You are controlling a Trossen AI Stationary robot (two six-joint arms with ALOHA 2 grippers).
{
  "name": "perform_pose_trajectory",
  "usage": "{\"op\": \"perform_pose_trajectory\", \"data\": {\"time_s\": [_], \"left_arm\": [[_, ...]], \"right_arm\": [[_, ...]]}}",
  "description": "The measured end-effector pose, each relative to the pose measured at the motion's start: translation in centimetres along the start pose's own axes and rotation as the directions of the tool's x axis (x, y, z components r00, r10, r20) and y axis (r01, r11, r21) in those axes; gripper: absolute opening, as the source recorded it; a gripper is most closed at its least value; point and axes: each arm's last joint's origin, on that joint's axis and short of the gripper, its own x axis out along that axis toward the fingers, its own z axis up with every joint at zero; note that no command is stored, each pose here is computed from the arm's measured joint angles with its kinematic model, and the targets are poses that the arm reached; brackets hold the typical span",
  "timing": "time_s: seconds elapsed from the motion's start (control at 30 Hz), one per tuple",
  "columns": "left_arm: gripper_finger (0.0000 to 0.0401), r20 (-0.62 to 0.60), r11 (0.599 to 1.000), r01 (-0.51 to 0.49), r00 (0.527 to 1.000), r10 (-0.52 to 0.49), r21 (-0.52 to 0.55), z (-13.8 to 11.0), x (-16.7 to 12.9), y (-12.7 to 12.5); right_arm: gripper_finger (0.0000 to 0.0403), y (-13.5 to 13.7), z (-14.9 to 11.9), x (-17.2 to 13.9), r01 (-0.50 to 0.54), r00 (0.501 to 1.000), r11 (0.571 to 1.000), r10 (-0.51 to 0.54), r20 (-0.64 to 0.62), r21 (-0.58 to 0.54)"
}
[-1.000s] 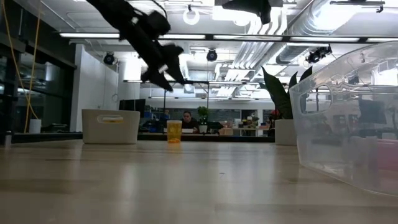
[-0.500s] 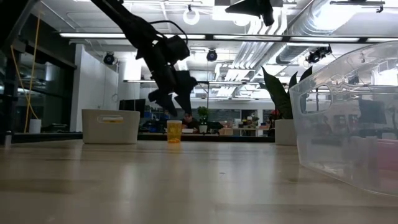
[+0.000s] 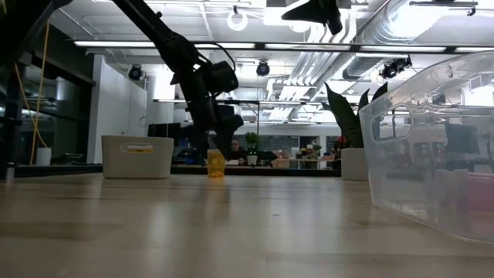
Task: Pick and place medicine bottles into bin by pill shape (circle, oval)
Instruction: Put the large orange pill bottle into the gray bin
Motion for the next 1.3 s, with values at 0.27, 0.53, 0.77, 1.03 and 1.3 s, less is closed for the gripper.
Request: {"op": "perform_pose_trajectory", "data": {"time_s": [0.27, 0.53, 0.77, 1.03, 1.3], "left_arm": [[0.0308, 0.026, 1.000, -0.020, 0.999, 0.020, -0.007, 0.1, 0.1, -0.6], [0.0263, -0.002, 1.000, -0.029, 1.000, 0.029, -0.003, -0.2, 0.0, -0.4], [0.0211, -0.001, 1.000, -0.025, 1.000, 0.025, 0.004, -0.3, 0.0, -0.7], [0.0187, 0.048, 1.000, -0.010, 0.999, 0.010, 0.002, 0.3, -1.7, -0.8], [0.0192, 0.094, 0.993, -0.012, 0.996, 0.001, 0.118, -0.2, -11.2, 0.5]], "right_arm": [[0.0271, 0.0, -0.1, 0.0, 0.003, 1.000, 1.000, -0.003, -0.006, -0.001], [0.0271, -0.1, -0.2, 0.0, 0.009, 1.000, 1.000, -0.009, -0.018, -0.006], [0.0271, -0.1, -0.2, 0.0, 0.009, 1.000, 1.000, -0.009, -0.018, -0.007], [0.0271, -0.1, -0.2, 0.0, 0.009, 1.000, 1.000, -0.009, -0.019, -0.007], [0.0271, -0.1, -0.2, 0.0, 0.010, 1.000, 0.999, -0.011, -0.024, -0.033]]}}
